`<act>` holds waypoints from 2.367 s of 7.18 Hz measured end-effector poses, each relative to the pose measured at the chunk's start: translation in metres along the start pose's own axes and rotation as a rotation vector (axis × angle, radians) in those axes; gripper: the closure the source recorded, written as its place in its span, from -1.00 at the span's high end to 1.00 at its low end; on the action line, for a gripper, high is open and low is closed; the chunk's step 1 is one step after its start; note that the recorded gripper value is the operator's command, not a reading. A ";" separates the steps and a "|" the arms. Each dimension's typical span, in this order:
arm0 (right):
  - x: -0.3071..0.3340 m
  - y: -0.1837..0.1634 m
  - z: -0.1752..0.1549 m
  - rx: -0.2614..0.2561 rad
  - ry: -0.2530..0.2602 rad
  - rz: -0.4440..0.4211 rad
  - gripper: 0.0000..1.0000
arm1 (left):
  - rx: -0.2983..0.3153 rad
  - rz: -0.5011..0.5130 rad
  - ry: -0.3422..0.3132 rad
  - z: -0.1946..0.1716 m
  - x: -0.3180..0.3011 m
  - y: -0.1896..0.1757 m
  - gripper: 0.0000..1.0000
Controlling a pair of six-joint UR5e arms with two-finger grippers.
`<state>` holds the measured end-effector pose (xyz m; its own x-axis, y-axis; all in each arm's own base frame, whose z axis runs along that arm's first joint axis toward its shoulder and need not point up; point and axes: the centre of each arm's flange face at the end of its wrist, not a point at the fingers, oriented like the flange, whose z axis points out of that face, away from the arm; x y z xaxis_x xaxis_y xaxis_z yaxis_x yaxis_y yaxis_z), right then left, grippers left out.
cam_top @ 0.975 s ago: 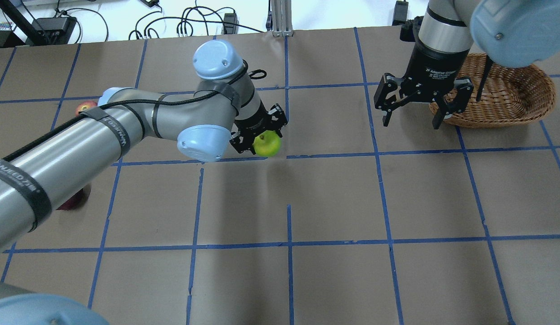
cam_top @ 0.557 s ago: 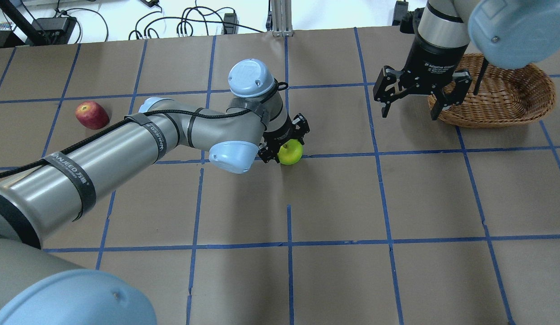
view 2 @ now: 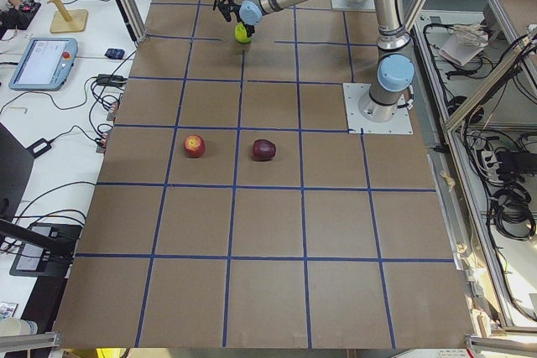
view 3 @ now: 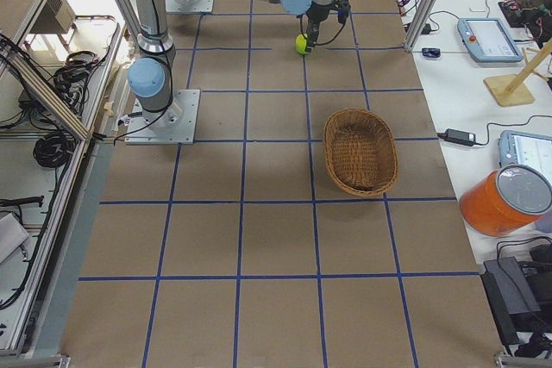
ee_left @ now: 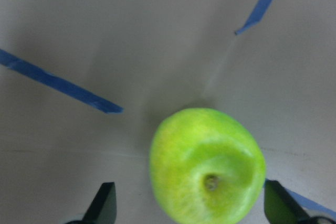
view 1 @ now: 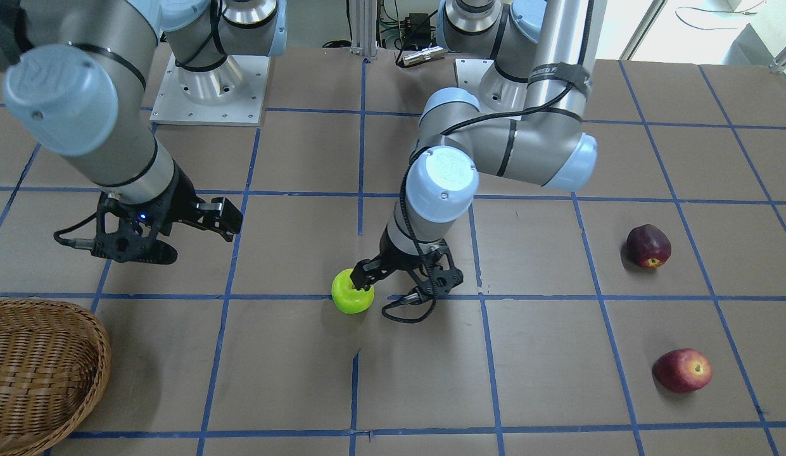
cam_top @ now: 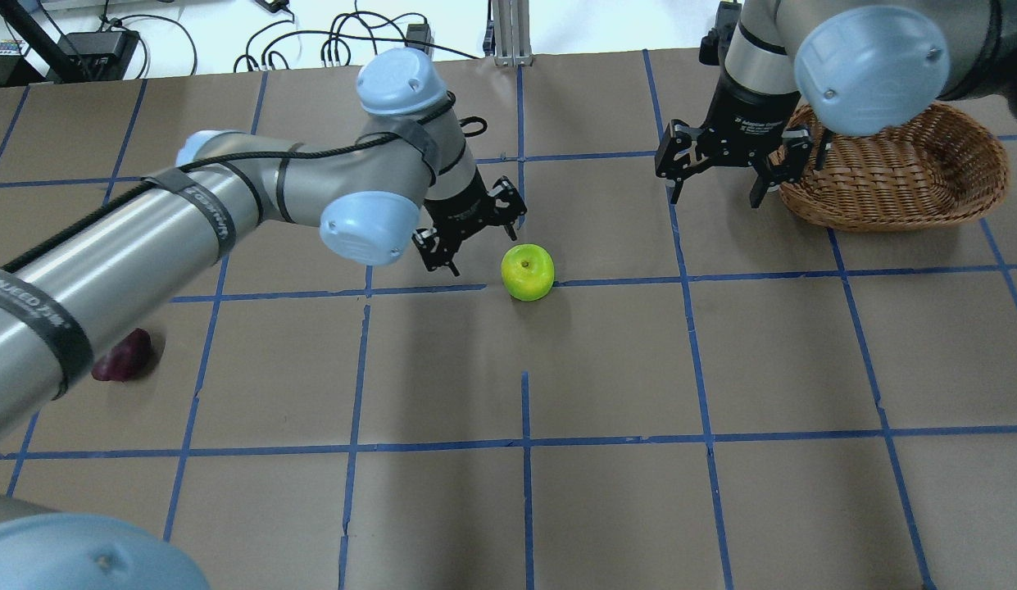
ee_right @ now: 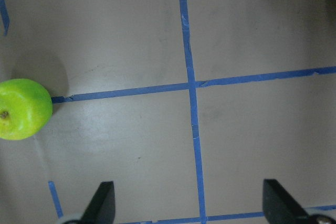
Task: Put all apples into basket
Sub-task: 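Move the right gripper over the green apple while the left reaches for the purple apple, then grasp the green apple with the right gripper while the left grasps the purple apple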
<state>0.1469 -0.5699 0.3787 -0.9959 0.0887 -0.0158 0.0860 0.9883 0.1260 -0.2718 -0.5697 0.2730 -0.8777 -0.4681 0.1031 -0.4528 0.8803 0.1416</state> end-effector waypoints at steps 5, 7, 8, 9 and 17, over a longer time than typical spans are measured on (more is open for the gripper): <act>-0.133 0.006 0.064 0.035 -0.088 0.015 1.00 | -0.024 0.487 -0.179 -0.101 -0.233 -0.130 1.00; -0.164 0.007 0.091 -0.002 -0.149 0.003 1.00 | -0.056 0.603 -0.157 -0.101 -0.327 -0.155 1.00; -0.172 0.005 0.107 -0.017 -0.159 -0.004 1.00 | -0.062 0.632 -0.146 -0.096 -0.371 -0.158 1.00; -0.179 0.001 0.123 -0.027 -0.159 -0.012 1.00 | -0.045 0.647 -0.144 -0.083 -0.407 -0.160 1.00; -0.178 -0.027 0.185 -0.001 -0.061 -0.026 -1.00 | -0.041 0.637 -0.198 0.014 -0.478 -0.157 -0.55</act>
<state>0.3265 -0.5896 0.1940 -0.9943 0.0708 -0.0796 0.0605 0.9903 0.1253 0.2169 -0.4827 0.1877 -0.9857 0.1684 -0.0028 0.1661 0.9745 0.1507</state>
